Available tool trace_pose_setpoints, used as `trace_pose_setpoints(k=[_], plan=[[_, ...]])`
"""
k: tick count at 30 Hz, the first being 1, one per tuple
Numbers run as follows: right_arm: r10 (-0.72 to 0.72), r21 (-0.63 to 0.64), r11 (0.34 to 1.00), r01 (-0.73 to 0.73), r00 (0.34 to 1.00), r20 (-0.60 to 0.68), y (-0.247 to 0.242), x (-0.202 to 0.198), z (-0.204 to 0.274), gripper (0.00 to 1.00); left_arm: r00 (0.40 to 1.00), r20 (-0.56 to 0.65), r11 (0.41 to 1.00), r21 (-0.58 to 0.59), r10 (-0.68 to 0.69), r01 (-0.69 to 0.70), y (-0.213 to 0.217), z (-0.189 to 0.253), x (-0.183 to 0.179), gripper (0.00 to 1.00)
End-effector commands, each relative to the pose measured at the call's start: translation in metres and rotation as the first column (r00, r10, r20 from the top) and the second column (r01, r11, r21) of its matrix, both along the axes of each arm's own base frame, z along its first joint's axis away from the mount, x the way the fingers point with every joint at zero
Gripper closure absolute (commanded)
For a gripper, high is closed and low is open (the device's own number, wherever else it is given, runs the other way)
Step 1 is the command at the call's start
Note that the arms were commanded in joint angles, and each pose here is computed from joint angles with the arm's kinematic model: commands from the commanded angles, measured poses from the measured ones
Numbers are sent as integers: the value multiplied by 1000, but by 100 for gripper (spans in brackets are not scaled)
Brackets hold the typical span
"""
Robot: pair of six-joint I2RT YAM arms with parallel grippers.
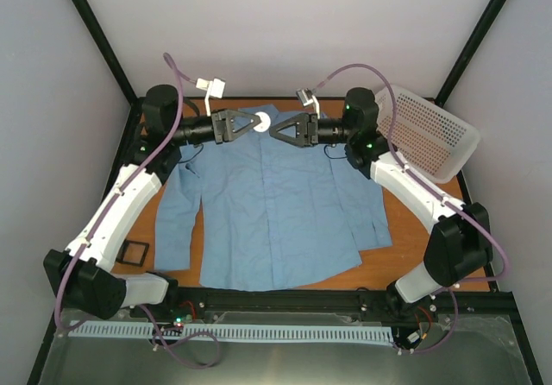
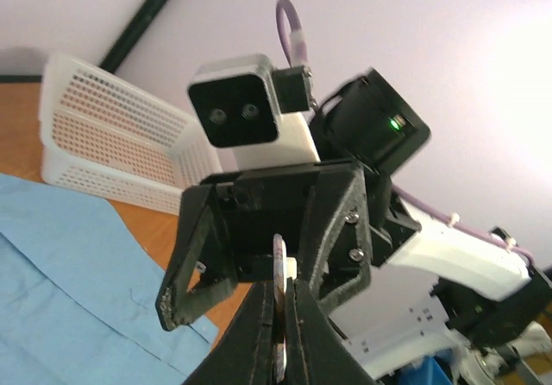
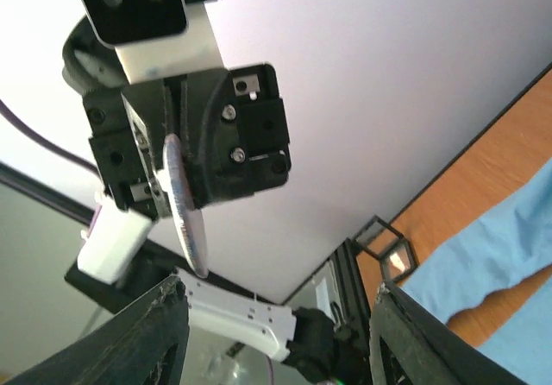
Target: Pin the brooch onto the clothing
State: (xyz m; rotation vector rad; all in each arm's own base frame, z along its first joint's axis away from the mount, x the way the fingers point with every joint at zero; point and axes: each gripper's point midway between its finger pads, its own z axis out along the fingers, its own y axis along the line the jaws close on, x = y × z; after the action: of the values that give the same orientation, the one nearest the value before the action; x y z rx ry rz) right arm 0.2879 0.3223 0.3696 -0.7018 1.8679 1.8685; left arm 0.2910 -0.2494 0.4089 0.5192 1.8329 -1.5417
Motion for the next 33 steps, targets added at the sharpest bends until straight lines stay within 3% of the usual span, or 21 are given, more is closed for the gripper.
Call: trace_pose_setpoints(k=[1,8,17,20,23,25,27,30,33], plan=[[-67,137,988,73,997,-50,9,9,35,44,993,48,994,-34,107,-106,7,16,9,99],[-60,149,986,71,995,-79,15,14,34,51,989,60,990,-40,135,-133,10,20,8,99],[-64,181,980,76,996,-68,20,18,43,73,992,56,992,-56,118,-114,9,21,4,99],[-56,200,978,65,997,-53,22,16,47,85,993,51,993,-59,103,-100,8,20,3,99],[-47,214,975,55,998,-42,22,15,50,87,994,49,994,-64,95,-92,7,20,2,99],[-34,225,973,40,999,-31,23,12,52,96,994,49,994,-66,94,-91,7,22,2,99],[-40,233,971,45,999,-28,22,12,51,97,995,48,994,-67,89,-86,7,22,0,99],[-58,232,971,59,998,-14,19,11,51,97,995,29,994,-58,97,-95,11,21,-1,68],[-50,226,973,51,999,-11,17,10,50,97,991,36,989,-69,131,-128,23,23,-6,51]])
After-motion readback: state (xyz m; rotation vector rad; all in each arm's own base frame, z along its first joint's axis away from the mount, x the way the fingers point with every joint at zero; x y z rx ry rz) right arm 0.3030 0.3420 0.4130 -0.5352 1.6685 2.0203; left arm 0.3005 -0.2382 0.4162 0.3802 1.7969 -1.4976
